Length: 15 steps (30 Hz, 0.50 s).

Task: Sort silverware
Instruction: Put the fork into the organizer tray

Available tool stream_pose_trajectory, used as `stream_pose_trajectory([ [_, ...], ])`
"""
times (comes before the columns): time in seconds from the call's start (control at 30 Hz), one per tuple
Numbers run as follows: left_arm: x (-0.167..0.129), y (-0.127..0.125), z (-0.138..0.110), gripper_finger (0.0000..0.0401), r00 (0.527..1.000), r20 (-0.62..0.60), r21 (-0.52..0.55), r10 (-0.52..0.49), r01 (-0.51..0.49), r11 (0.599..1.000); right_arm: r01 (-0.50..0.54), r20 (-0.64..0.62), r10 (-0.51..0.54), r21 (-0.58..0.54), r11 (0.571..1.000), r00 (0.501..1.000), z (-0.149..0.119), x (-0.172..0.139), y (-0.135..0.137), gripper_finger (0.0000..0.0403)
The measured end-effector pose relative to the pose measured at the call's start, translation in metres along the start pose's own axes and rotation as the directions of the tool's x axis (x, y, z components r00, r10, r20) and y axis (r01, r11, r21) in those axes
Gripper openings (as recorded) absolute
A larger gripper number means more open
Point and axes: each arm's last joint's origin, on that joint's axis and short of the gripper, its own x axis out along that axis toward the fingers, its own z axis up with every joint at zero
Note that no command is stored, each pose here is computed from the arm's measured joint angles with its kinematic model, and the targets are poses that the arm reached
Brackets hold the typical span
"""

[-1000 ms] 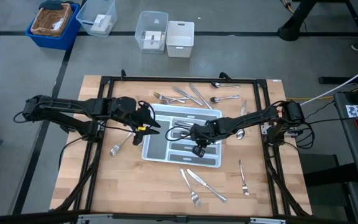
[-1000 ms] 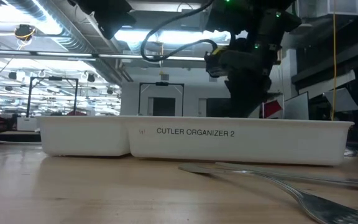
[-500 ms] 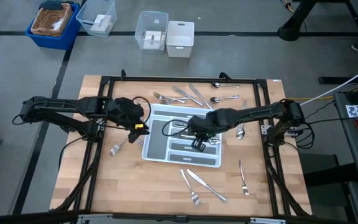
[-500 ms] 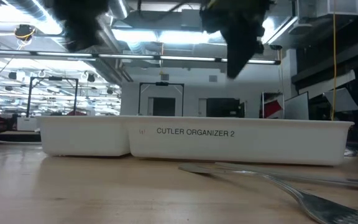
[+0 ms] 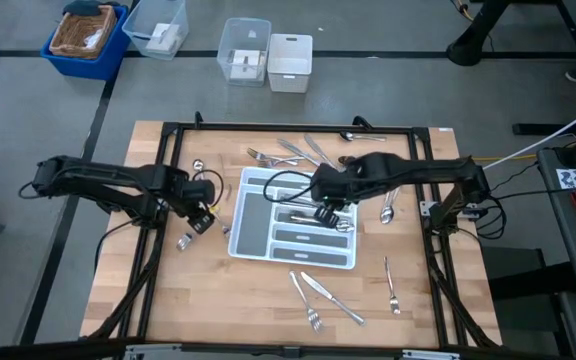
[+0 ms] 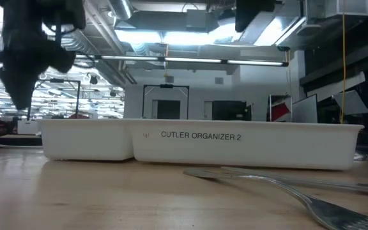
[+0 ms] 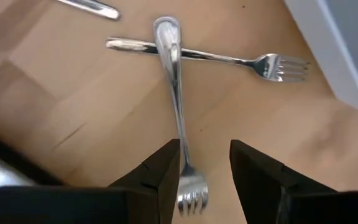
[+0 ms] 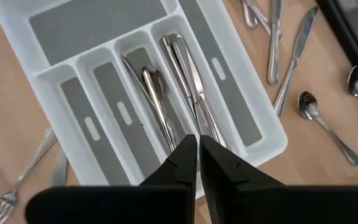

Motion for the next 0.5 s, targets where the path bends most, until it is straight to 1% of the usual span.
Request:
stream_pose_trajectory([
  [0.2, 0.029, 0.008, -0.007, 0.0131, 1.0, -0.004, -0.017, 0.005, -0.005, 1.0, -0.015, 0.024, 0.015, -0.001, 1.0, 1.0, 0.003, -0.025, -0.006, 0.0024],
  [0.4, 0.049, 0.017, -0.016, 0.0131, 0.998, -0.041, -0.023, 0.038, -0.039, 0.999, -0.014, 0.023, 0.015, -0.024, 1.0, 1.0, 0.002, -0.035, -0.009, 0.0024],
  [0.5, 0.058, 0.018, -0.018, 0.0131, 0.999, -0.042, -0.035, 0.001, -0.003, 0.999, -0.005, 0.007, 0.005, -0.029, 1.0, 1.0, 0.0, -0.035, -0.01, 0.0024],
])
